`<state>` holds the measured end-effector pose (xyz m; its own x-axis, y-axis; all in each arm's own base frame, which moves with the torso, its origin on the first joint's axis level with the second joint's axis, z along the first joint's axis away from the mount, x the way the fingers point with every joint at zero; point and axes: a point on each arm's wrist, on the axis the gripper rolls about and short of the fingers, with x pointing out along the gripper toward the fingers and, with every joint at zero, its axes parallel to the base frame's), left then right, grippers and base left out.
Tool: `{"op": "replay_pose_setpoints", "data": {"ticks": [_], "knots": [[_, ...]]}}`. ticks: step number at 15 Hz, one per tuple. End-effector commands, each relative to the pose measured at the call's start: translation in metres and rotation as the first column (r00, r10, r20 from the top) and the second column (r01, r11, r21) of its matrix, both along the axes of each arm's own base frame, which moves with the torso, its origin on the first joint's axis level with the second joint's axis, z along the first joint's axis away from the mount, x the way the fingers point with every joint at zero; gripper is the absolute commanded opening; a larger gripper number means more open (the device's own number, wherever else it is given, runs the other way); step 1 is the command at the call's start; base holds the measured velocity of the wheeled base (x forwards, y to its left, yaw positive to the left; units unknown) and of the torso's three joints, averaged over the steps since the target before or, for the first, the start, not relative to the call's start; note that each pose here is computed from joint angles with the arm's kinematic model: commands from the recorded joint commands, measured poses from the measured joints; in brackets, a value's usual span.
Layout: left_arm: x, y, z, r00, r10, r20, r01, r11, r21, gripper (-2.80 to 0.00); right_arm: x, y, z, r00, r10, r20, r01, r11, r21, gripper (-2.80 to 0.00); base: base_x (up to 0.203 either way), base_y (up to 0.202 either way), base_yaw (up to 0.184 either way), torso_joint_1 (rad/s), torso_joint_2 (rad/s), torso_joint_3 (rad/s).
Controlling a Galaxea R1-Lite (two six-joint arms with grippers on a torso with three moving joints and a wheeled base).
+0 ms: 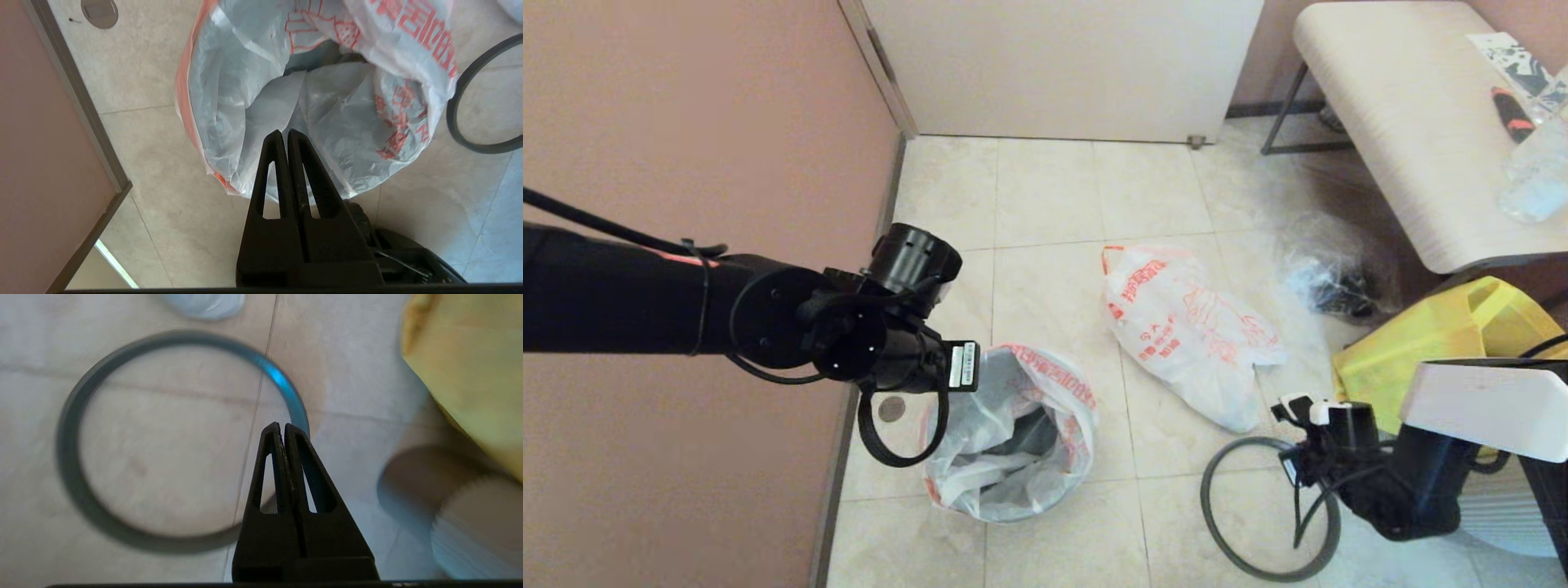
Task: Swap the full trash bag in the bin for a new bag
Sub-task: Place the trash can ring on the trash can
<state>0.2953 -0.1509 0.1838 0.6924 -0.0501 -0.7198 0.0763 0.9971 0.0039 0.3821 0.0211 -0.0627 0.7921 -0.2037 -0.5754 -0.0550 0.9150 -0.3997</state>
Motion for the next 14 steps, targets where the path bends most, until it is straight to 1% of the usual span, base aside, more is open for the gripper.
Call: {"op": "replay_pose_setpoints", "data": {"ticks": [1, 3, 4, 5, 6, 8, 9, 11, 12, 14], "knots": [[0.0, -0.001, 0.006, 1.0, -0.006, 0.016, 0.006, 1.0, -0.003, -2.8, 0.035, -0.023, 0.0, 0.985, -0.029, -0.173, 0.032, 0.999, 0.012, -2.8, 0.0, 0.0, 0.0, 0.0, 0.0, 0.0], [-0.003, -0.007, 0.01, 0.999, -0.044, 0.012, 0.043, 0.999, 0.003, -2.8, 0.064, -0.045, 0.004, 0.966, -0.044, -0.257, 0.054, 0.998, 0.033, -2.8, 0.0, 0.0, 0.0, 0.0, 0.0, 0.0], [-0.006, -0.008, 0.015, 0.997, -0.074, -0.008, 0.074, 0.997, -0.018, -2.8, 0.074, -0.055, 0.001, 0.953, -0.051, -0.298, 0.065, 0.997, 0.037, -2.8, 0.0, 0.0, 0.0, 0.0, 0.0, 0.0], [-0.01, -0.008, 0.019, 0.993, -0.106, -0.042, 0.104, 0.994, -0.043, -2.8, 0.08, -0.066, -0.009, 0.932, -0.056, -0.357, 0.074, 0.997, 0.037, -2.8, 0.0, 0.0, 0.0, 0.0, 0.0, 0.0], [-0.013, -0.009, 0.024, 0.988, -0.133, -0.076, 0.128, 0.99, -0.067, -2.8, 0.087, -0.074, -0.022, 0.917, -0.056, -0.396, 0.075, 0.997, 0.034, -2.8, 0.0, 0.0, 0.0, 0.0, 0.0, 0.0], [-0.013, -0.009, 0.025, 0.985, -0.138, -0.107, 0.13, 0.988, -0.08, -2.8, 0.094, -0.081, -0.051, 0.881, -0.037, -0.472, 0.055, 0.998, 0.024, -2.8, 0.0, 0.0, 0.0, 0.0, 0.0, 0.0], [-0.011, -0.01, 0.024, 0.984, -0.138, -0.111, 0.129, 0.988, -0.079, -2.8, 0.095, -0.083, -0.062, 0.87, -0.024, -0.493, 0.037, 0.999, 0.016, -2.8, 0.0, 0.0, 0.0, 0.0, 0.0, 0.0], [-0.009, -0.012, 0.019, 0.983, -0.137, -0.122, 0.128, 0.989, -0.074, -2.8, 0.1, -0.086, -0.072, 0.867, -0.006, -0.498, 0.01, 1.0, 0.004, -2.8, 0.0, 0.0, 0.0, 0.0, 0.0, 0.0], [-0.007, -0.012, 0.017, 0.983, -0.136, -0.126, 0.127, 0.989, -0.073, -2.8, 0.102, -0.088, -0.075, 0.87, -0.004, -0.492, 0.005, 1.0, 0.0, 0.0, 0.0, 0.0, 0.0, 0.0, 0.0, 0.0], [-0.007, -0.015, 0.015, 0.981, -0.141, -0.133, 0.132, 0.989, -0.071, -2.8, 0.104, -0.092, -0.075, 0.878, 0.021, -0.477, -0.011, 1.0, 0.023, 0.0, 0.0, 0.0, 0.0, 0.0, 0.0, 0.0]]}}
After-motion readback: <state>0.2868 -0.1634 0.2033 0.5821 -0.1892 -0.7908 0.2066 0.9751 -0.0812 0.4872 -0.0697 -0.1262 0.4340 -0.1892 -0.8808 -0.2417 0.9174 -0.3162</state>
